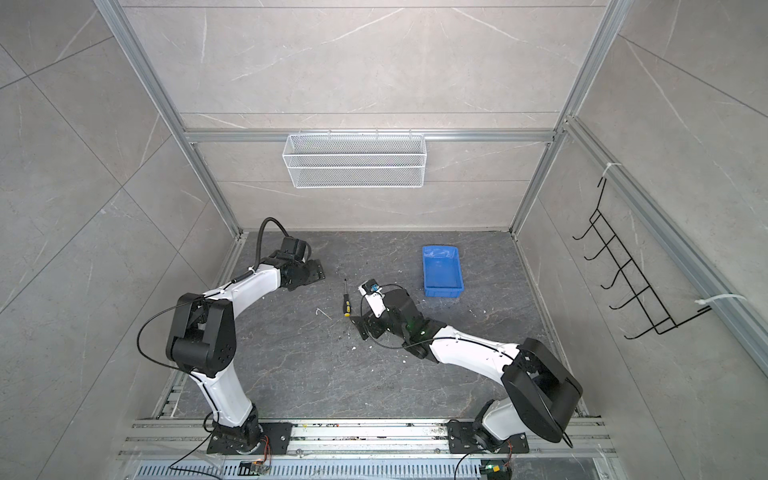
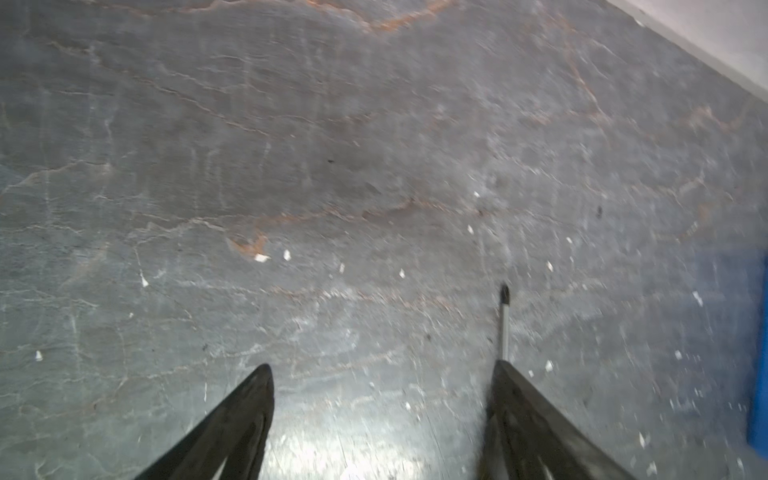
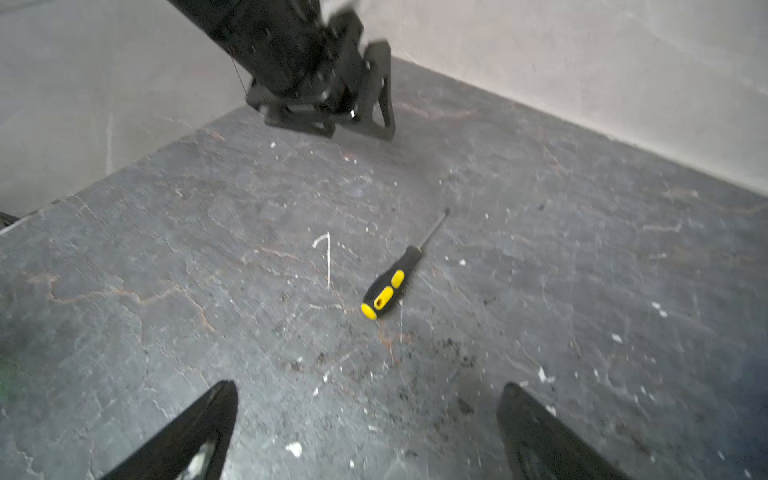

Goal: Put the screwdriver in the bin
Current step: 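Close the left gripper on the screwdriver handle, then lift the screwdriver with the left gripper toward the right gripper while the right gripper approaches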

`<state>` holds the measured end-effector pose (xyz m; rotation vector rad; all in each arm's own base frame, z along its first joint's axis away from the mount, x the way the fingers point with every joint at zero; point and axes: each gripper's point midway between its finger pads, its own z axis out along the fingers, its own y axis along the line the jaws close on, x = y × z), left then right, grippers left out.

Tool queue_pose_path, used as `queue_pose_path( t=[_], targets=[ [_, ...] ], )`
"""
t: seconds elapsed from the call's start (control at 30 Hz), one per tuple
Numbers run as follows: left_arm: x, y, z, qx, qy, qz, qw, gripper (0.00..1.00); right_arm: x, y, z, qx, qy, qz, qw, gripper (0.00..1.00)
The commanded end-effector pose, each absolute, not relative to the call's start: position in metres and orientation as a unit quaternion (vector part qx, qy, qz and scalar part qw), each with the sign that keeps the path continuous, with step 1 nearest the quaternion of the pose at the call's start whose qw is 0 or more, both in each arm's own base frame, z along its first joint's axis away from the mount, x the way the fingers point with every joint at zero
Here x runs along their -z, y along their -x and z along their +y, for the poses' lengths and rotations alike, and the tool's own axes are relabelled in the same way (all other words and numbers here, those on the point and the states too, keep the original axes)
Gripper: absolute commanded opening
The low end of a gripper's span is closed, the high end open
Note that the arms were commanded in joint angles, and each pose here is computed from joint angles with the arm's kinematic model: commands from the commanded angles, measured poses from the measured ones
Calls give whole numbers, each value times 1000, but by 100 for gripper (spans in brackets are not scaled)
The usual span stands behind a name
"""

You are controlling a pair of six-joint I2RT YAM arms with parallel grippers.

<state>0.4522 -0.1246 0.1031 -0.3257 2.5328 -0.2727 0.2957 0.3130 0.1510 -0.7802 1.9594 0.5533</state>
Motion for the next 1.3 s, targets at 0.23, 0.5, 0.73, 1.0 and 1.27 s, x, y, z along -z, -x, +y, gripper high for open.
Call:
queue_pose_path(
  t=[0.23,0.5,0.73,1.0,1.27],
  targets=[
    [-84,-409,-206,65,56,974,208,100,-174,-282,276,-193,295,794,495,99],
    [-53,-392,-248,43,56,986,151,92,-180,-280,274,-192,301,788,501,99],
    [-31,-393,-260,50,76,989,117,74,-182,-278,275,-196,304,784,504,99],
    [-21,-390,-264,52,83,990,99,37,-185,-277,271,-194,301,782,510,99],
    [-32,-391,-264,68,94,986,117,3,-194,-280,273,-207,283,781,518,99]
  ],
)
